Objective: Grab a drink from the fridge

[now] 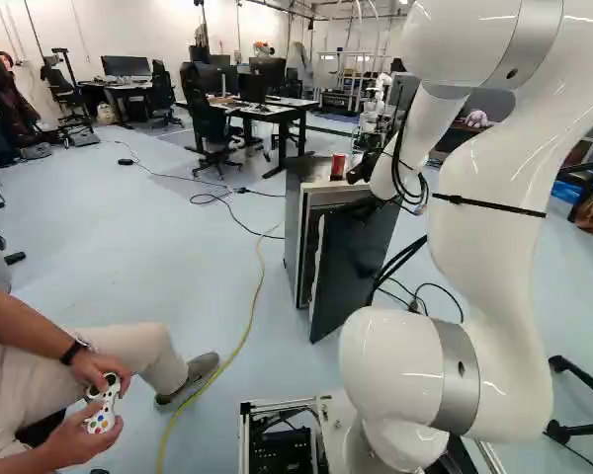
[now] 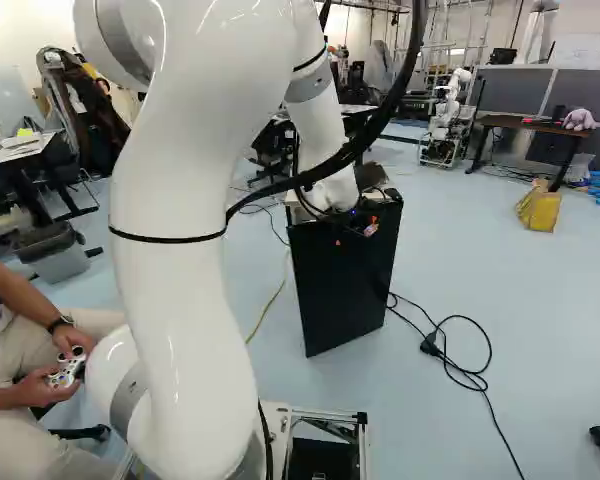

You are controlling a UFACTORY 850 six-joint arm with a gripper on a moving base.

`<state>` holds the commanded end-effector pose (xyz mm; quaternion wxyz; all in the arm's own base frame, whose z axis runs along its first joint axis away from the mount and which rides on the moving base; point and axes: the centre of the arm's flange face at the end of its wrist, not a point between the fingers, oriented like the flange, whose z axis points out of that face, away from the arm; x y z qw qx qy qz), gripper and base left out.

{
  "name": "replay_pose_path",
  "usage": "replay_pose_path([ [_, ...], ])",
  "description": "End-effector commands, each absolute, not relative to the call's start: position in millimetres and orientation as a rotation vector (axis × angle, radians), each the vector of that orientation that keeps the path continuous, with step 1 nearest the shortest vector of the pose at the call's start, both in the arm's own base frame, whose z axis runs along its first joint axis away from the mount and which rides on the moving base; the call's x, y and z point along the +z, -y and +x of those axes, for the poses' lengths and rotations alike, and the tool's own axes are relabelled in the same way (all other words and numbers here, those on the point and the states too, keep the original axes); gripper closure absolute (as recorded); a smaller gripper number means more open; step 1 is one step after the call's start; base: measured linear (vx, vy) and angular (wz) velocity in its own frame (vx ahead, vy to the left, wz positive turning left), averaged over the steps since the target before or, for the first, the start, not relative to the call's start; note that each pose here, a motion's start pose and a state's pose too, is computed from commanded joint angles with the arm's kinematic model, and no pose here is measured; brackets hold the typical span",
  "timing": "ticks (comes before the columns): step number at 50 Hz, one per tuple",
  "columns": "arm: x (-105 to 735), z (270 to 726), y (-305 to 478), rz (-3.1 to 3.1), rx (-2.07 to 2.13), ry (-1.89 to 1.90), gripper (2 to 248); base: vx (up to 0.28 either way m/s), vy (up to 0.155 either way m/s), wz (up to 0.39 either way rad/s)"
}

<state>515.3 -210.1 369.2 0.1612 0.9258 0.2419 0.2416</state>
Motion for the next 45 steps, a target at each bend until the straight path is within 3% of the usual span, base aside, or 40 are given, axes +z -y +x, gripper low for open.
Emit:
replay_pose_path([
  [45,368,541,195,2.626,0.714,-0.744,3,0.000,0.000,0.000],
])
